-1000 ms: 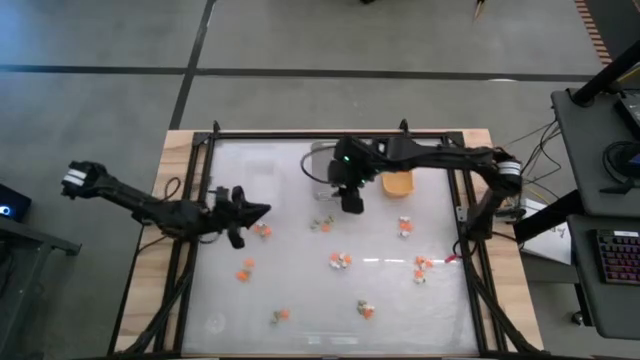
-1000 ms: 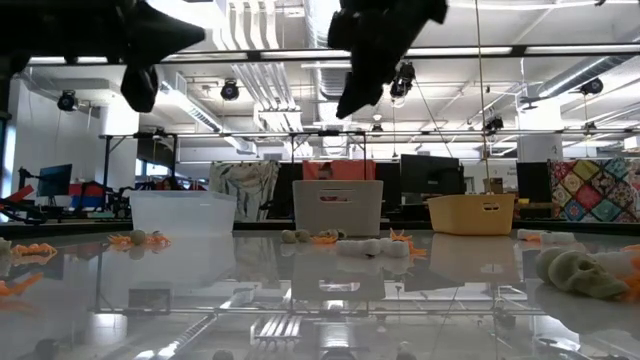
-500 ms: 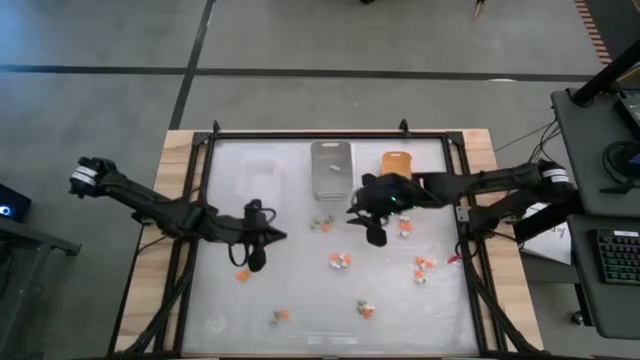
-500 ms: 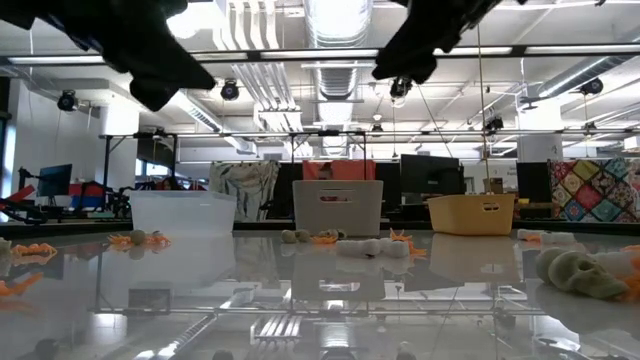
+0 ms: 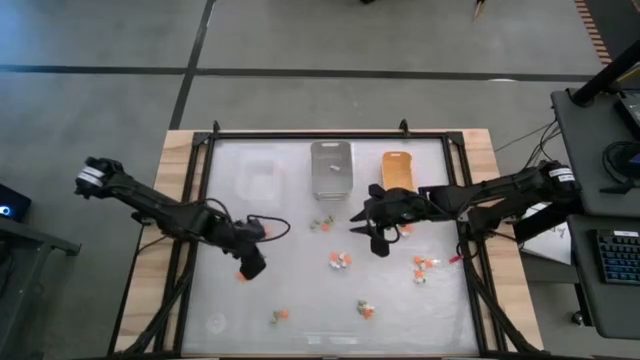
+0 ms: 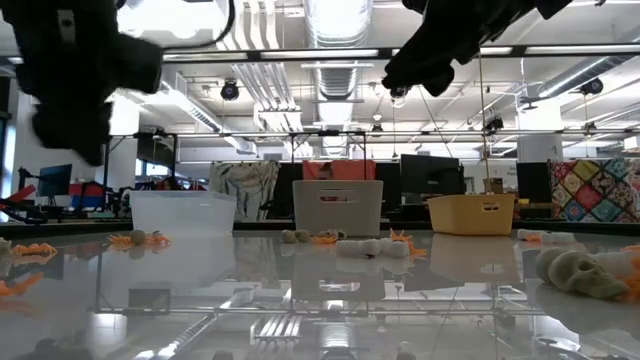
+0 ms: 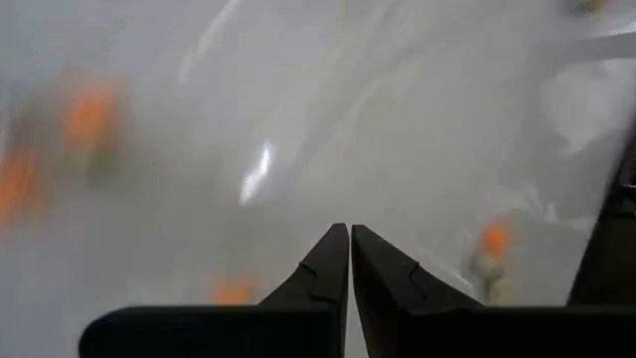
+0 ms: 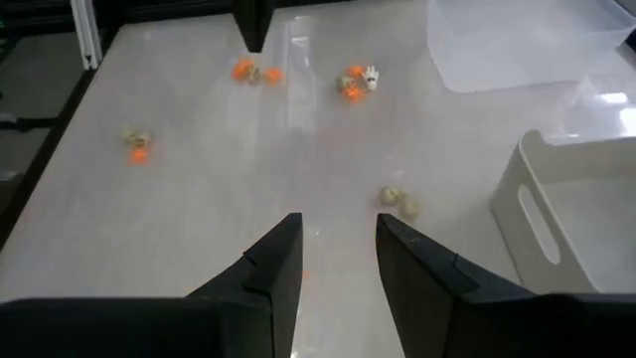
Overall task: Sort Halloween decoration
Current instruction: Put the orange spider toy into the transparent white bin
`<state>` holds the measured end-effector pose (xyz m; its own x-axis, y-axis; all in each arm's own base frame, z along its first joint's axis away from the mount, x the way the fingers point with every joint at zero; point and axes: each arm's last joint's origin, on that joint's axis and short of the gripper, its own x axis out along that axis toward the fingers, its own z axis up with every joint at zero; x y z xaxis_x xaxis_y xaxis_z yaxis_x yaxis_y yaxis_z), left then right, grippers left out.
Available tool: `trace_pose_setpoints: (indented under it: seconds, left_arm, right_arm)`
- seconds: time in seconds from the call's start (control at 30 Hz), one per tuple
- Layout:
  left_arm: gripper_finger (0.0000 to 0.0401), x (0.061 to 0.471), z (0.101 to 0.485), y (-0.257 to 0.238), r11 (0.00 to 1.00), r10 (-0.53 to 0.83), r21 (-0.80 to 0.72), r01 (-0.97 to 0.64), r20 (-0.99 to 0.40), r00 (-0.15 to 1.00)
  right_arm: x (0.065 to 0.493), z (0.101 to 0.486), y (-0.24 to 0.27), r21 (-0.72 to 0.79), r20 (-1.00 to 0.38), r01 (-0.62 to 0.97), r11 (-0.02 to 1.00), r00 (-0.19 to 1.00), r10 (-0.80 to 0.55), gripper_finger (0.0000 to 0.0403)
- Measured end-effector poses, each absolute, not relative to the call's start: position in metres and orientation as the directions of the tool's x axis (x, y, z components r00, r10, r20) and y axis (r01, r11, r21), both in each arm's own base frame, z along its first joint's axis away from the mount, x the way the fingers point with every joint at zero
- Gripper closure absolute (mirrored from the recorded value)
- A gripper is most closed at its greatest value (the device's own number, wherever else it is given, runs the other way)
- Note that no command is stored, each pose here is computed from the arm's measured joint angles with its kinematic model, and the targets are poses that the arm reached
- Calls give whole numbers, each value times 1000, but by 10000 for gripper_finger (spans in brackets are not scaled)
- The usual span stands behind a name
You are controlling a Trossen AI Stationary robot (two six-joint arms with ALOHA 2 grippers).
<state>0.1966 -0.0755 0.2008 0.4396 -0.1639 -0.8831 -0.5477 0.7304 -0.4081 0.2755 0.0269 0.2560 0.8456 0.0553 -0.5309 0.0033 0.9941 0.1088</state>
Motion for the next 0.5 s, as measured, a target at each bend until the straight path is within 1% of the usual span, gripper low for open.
trace_pose_setpoints:
  seconds: [0.07, 0.13, 0.3, 0.4, 0.5]
  left_arm:
    - [401, 195, 201, -78, 651, -155, -342, -678, -934, 322]
    - [401, 198, 203, -80, 621, -125, -266, -738, -962, 242]
    - [401, 217, 209, -92, 656, -61, -163, -737, -985, 164]
    - [401, 223, 204, -99, 694, -12, -57, -717, -998, 68]
    - [401, 227, 194, -105, 718, 17, 9, -696, -1000, 4]
  right_arm:
    - [276, 257, 27, 110, -517, 2, 994, 854, 56, 284]
    - [277, 258, 27, 108, -503, -3, 994, 862, 57, 284]
    - [278, 260, 27, 96, -487, -13, 995, 871, 58, 283]
    - [278, 261, 27, 99, -485, -11, 995, 872, 58, 282]
    - [278, 261, 27, 99, -486, -11, 995, 872, 58, 283]
